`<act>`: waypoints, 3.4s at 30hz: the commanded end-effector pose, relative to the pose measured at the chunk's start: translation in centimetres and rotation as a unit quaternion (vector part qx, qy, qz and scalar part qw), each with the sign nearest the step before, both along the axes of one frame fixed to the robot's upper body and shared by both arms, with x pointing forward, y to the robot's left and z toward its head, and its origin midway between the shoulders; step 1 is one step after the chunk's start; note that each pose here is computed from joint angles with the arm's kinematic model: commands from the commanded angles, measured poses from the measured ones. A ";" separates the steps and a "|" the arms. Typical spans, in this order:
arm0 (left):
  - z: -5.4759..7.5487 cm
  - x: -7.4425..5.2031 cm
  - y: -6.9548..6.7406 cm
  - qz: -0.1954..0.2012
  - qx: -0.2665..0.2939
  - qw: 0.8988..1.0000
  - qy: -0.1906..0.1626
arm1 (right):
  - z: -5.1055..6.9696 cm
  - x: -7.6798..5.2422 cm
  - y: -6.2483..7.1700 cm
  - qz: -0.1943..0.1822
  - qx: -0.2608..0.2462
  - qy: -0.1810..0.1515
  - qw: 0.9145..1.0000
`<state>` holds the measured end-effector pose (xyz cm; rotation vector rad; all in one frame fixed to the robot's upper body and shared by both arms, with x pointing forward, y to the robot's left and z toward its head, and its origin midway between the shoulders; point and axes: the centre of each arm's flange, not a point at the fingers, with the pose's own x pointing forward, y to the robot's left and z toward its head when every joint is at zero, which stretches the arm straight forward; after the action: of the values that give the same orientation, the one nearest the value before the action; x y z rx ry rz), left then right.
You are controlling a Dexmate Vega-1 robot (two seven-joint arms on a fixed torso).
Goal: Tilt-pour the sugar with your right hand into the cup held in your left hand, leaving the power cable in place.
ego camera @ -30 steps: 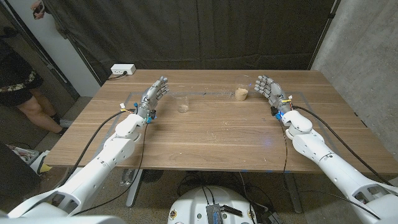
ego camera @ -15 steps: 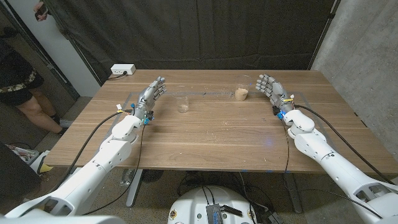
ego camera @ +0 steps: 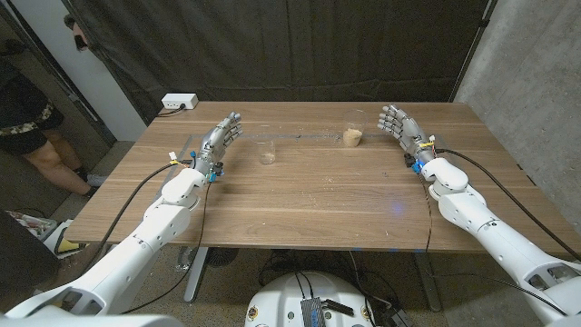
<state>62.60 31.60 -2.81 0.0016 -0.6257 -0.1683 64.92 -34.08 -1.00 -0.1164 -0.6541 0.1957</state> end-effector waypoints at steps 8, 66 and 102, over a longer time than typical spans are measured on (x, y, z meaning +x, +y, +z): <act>0.2 -0.7 -0.4 0.009 0.017 1.000 0.004 | 0.6 0.9 -2.4 -0.011 -0.077 -0.005 0.997; -1.6 -2.7 -3.2 0.022 0.036 0.999 -0.015 | -1.1 0.9 -8.7 -0.152 -0.278 -0.046 0.947; -1.5 -2.4 -2.2 0.027 0.048 0.998 -0.014 | -2.6 3.1 -7.3 -0.237 -0.328 -0.039 0.914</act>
<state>59.96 29.42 -4.56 0.0964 -0.6542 -0.1349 67.47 -42.63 -2.83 -0.8870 -0.6022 -0.0348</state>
